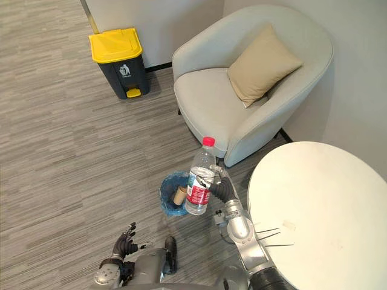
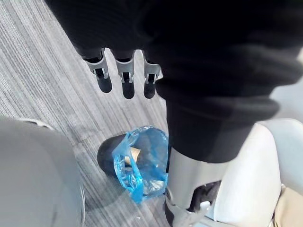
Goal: Gather rubbish on tea table into small bin, then transfer packed bag to large trash can.
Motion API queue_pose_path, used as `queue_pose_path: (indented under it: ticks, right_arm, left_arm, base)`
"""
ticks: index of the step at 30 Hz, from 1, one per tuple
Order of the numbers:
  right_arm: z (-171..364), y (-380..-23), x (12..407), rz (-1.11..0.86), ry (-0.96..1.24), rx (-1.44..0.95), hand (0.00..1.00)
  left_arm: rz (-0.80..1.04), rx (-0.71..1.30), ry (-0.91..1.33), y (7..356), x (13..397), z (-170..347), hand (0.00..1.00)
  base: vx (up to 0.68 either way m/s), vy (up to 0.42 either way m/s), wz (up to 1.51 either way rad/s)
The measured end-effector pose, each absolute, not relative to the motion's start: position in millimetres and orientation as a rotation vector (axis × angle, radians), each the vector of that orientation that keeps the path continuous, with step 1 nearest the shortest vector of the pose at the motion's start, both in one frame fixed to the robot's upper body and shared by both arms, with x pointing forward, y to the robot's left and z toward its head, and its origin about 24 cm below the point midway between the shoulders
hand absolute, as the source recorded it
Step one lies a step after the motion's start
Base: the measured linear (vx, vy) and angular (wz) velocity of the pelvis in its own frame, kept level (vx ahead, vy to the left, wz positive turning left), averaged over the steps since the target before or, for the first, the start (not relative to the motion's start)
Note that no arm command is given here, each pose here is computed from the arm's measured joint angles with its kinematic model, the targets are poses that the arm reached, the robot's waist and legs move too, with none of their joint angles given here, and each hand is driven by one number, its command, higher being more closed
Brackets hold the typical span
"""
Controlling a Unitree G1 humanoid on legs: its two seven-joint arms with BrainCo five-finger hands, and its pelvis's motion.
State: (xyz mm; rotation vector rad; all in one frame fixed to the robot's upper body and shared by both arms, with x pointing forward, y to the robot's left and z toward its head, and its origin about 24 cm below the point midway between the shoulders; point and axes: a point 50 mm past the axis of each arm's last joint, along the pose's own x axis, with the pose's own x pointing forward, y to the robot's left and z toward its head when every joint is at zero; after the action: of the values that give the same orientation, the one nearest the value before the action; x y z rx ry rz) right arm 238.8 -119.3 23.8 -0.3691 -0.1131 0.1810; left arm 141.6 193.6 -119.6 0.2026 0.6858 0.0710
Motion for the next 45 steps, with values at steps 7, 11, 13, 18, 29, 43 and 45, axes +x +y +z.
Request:
queue_pose_path:
  ticks: [7, 11, 13, 18, 29, 43, 45]
  right_arm:
    - [54.5, -124.9, 262.8, 0.204, -0.253, -0.475, 1.00]
    - [70.0, -130.0, 309.2, 0.174, -0.267, -0.592, 1.00]
    - [70.3, -132.6, 321.3, 0.130, -0.238, -0.617, 1.00]
    - [119.2, -123.1, 343.2, -0.035, -0.382, -0.526, 1.00]
    - [211.9, -147.2, 377.7, -0.328, -0.563, -0.510, 0.00]
    - [199.4, -155.8, 367.5, -0.361, -0.564, -0.532, 0.00]
    - [193.6, -151.5, 361.9, -0.348, -0.576, -0.538, 0.00]
  left_arm:
    - [0.044, 0.232, 0.606, 188.4, 172.2, -108.2, 0.00]
    - [0.027, 0.213, 0.500, 171.7, 206.8, -91.2, 0.00]
    - [0.045, 0.196, 0.448, 166.7, 222.8, -81.4, 0.00]
    - [0.194, -0.032, 0.222, 152.4, 271.3, -32.2, 0.00]
    - [0.290, -0.196, -0.077, 159.1, 305.8, 39.7, 0.00]
    - [0.296, -0.155, -0.104, 170.9, 311.1, 49.0, 0.00]
    - [0.295, -0.145, -0.105, 172.1, 311.1, 49.2, 0.00]
  base:
    - [0.06, -0.143, 1.17]
    - [-0.05, -0.229, 0.50]
    - [-0.07, -0.167, 0.42]
    - [-0.08, -0.092, 0.41]
    - [-0.08, 0.001, 0.16]
    - [-0.01, 0.025, 0.01]
    - [-0.01, 0.011, -0.03]
